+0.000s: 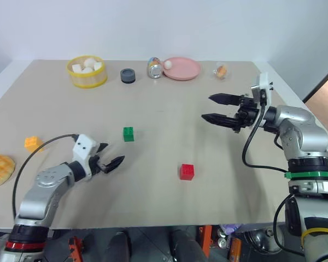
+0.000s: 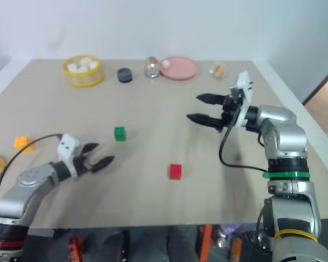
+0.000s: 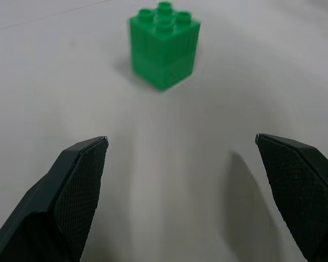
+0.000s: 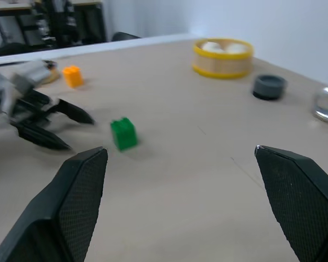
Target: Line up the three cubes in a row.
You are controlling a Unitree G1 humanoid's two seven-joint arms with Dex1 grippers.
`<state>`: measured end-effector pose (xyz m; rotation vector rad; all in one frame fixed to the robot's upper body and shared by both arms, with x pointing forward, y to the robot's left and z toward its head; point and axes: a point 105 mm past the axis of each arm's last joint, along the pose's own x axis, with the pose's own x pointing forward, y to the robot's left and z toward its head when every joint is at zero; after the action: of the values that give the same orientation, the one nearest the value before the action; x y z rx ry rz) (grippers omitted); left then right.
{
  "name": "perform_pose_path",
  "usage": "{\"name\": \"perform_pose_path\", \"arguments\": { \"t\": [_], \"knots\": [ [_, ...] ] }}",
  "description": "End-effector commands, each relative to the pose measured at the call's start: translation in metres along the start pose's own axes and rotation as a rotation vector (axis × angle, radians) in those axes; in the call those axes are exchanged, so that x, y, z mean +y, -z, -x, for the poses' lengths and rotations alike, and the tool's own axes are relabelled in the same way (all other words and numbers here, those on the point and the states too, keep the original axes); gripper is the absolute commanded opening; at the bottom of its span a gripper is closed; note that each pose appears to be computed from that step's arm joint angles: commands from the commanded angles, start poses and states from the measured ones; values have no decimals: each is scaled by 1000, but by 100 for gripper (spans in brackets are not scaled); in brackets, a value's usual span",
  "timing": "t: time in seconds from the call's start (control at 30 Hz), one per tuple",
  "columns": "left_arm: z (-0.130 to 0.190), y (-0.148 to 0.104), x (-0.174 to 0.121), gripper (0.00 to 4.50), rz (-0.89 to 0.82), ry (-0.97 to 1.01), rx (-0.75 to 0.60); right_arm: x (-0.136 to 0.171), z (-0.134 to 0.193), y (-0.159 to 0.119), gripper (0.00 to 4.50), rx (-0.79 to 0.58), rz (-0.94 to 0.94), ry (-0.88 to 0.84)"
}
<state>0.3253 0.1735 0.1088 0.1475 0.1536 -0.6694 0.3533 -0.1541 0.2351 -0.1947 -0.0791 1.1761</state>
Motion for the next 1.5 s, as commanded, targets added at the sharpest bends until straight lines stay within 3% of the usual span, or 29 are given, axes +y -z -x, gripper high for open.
{"name": "perform_pose_path", "arguments": {
  "t": [0.03,0.2,0.57,0.97,1.33,1.5],
  "knots": [
    [-6,-5,13,450,-65,-49,11,14,-9,-12,447,-28,38,-43],
    [-17,-12,38,450,-74,-143,23,24,-11,-11,447,-40,36,-49],
    [-44,-20,26,450,-93,68,-7,29,-5,-19,447,-62,37,-25],
    [-61,-16,47,450,-111,82,31,25,-1,-21,447,-69,47,18],
    [-81,-24,18,450,-86,273,-12,23,-1,-23,447,-70,53,26],
    [-83,-25,15,303,-92,293,-25,22,-1,-23,450,-70,59,36]
  ]
}}
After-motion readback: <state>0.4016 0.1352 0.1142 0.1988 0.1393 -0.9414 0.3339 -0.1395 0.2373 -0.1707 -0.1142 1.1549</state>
